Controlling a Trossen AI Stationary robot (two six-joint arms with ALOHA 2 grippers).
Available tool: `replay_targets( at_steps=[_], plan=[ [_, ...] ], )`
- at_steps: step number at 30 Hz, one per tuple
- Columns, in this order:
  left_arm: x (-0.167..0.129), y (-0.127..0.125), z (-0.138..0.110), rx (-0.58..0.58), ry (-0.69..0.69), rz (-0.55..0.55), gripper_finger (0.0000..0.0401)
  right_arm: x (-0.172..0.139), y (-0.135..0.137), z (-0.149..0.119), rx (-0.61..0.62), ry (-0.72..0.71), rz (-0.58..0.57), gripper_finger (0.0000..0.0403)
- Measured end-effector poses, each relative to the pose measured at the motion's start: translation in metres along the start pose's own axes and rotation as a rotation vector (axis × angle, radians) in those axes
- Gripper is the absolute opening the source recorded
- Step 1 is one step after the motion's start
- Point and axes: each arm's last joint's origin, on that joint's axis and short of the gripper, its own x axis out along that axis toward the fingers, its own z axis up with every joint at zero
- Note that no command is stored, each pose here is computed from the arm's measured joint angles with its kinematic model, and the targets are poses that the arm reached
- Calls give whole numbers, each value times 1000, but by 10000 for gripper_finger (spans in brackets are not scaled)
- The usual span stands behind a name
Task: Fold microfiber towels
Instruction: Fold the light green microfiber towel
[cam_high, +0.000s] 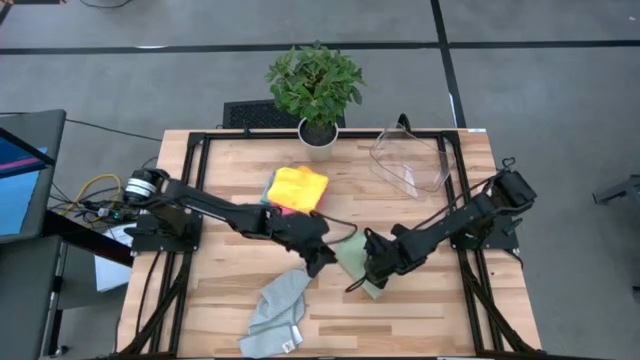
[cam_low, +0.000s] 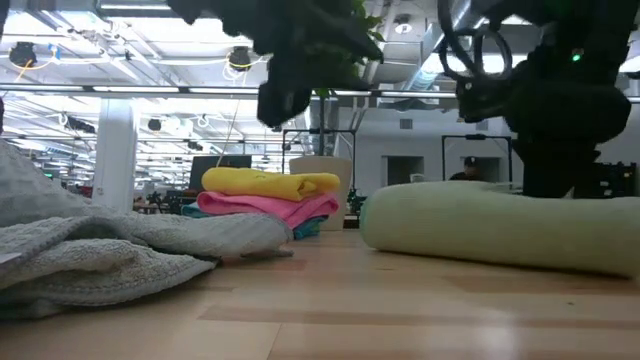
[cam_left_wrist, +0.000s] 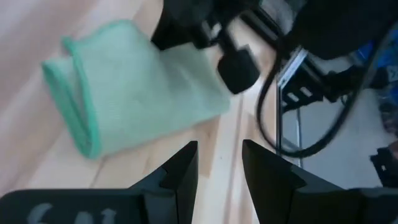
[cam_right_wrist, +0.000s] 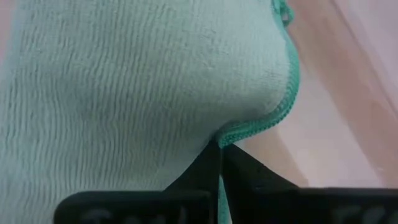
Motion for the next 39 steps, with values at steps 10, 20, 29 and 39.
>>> replay_targets(
  at_steps=[10, 20, 29, 39],
  plan=[
    [17, 2, -7, -31, 41, -66, 117, -35, -12, 2, 56, -125, 32, 101],
    [18, -5, 3, -16, -34, -120, 117, -60, -5, -34, 251, -426, 129, 127],
    [10, 2, 15, -7, -17, -164, 113, -33, 11, -23, 135, -370, 128, 132],
    [-26, 11, 51, -31, -56, -276, 106, -29, -13, 17, -80, -249, 202, 247]
  ],
)
